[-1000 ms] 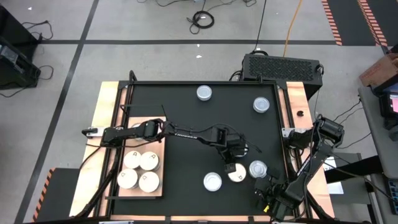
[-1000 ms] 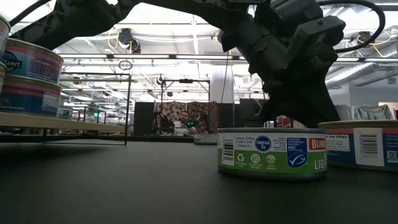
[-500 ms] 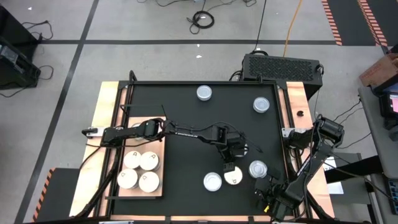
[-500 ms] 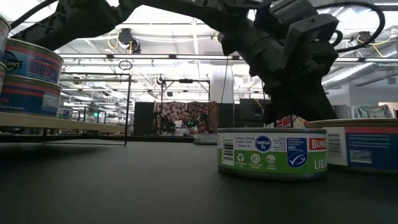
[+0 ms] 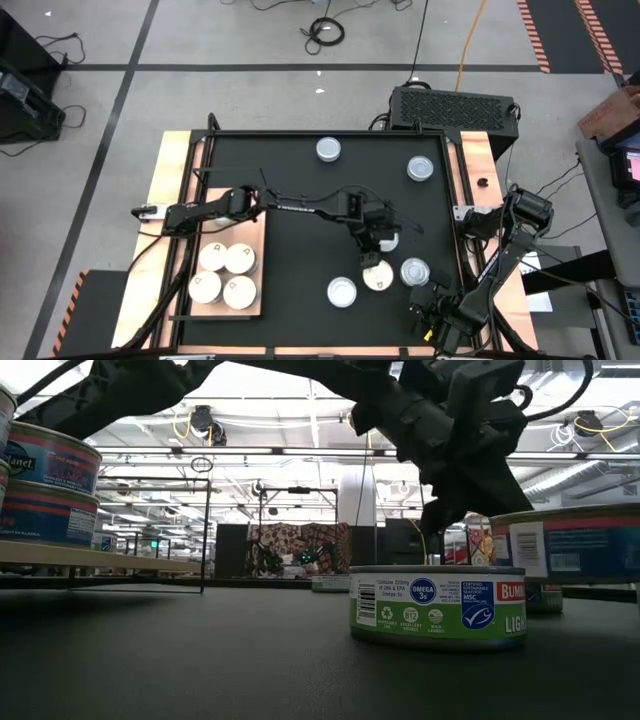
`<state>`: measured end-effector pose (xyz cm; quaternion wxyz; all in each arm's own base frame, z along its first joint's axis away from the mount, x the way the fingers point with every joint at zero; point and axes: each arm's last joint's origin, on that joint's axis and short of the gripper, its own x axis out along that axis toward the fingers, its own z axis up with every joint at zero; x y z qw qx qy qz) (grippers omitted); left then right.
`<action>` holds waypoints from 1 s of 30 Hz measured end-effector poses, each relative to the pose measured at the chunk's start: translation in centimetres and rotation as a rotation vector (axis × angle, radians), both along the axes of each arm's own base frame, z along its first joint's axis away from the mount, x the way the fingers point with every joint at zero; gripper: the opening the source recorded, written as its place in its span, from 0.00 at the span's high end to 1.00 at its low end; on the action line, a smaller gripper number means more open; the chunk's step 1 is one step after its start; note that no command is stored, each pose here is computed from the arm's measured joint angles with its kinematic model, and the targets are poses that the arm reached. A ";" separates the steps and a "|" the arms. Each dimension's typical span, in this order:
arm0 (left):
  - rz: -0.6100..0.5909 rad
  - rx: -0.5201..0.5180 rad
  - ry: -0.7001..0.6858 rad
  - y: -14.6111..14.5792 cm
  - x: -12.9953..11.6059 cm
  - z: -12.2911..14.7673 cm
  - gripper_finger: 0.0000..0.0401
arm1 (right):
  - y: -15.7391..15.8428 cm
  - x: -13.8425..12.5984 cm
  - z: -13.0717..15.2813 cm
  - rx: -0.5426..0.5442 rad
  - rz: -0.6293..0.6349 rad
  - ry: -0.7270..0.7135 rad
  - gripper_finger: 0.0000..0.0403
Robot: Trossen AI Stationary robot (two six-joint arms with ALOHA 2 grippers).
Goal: Stack canned seafood by type on shelf
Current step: Stack the blue tuna can on top of the blue tuna can on the shelf
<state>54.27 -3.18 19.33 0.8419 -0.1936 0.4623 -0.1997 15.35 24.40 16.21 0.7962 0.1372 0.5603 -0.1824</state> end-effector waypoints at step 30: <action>-0.064 0.056 -0.069 3.7 -6.8 12.8 1.00 | -0.2 0.1 0.1 -0.053 -0.010 -0.068 1.00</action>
